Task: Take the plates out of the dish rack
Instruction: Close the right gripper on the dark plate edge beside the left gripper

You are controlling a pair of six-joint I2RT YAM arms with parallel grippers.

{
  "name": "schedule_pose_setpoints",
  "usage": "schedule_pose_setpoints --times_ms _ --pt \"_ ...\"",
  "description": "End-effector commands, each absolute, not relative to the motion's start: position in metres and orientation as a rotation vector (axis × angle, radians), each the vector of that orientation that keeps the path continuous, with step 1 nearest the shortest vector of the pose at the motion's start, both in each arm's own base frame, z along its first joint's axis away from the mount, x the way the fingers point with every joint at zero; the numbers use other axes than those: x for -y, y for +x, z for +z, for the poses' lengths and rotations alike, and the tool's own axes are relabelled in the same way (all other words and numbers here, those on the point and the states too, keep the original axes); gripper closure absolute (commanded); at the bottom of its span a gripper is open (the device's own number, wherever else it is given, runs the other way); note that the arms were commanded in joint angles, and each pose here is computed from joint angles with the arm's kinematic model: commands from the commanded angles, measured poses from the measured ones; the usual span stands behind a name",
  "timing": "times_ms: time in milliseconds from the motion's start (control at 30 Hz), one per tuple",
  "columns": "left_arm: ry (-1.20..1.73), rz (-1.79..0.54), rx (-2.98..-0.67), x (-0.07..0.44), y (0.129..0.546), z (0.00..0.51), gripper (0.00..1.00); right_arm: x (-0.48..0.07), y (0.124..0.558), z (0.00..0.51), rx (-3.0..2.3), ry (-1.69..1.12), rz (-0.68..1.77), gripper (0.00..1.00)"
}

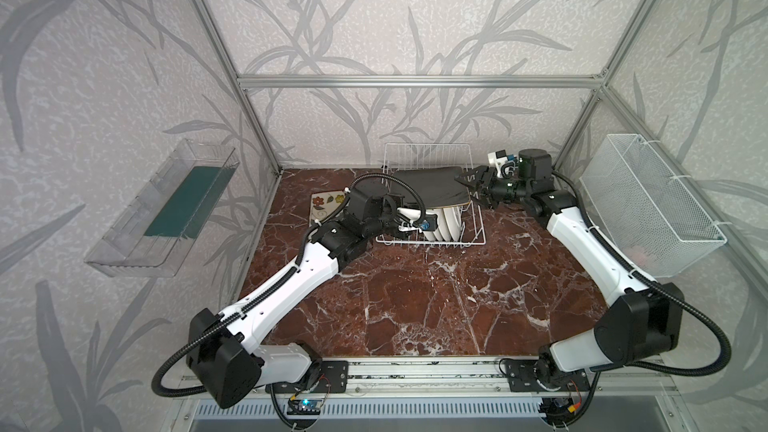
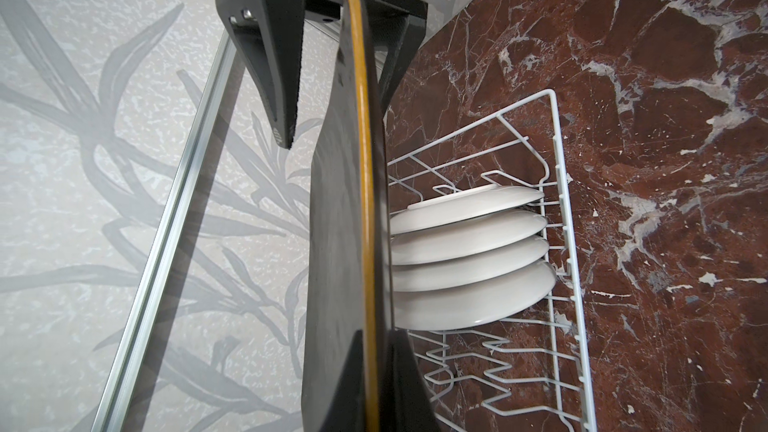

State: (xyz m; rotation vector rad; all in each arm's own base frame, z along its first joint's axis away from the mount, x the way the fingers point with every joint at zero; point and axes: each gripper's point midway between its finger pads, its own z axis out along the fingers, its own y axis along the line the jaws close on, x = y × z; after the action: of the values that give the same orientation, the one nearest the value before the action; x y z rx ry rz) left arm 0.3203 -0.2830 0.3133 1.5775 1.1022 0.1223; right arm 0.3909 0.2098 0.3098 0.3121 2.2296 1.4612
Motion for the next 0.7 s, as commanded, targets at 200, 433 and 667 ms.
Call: schedule_pose_setpoints --times_ms 200,433,667 --pt "1.433 0.209 -0.862 0.290 0.316 0.388 1.00 -0.212 0.389 0.306 -2.247 0.269 1.475 0.37" --pt "1.449 0.210 -0.864 0.293 0.319 0.382 1.00 -0.218 0.391 0.300 -2.273 0.264 1.494 0.40" --pt "1.456 0.210 -0.865 0.296 0.322 0.377 1.00 -0.224 0.389 0.296 -2.291 0.254 1.511 0.43"
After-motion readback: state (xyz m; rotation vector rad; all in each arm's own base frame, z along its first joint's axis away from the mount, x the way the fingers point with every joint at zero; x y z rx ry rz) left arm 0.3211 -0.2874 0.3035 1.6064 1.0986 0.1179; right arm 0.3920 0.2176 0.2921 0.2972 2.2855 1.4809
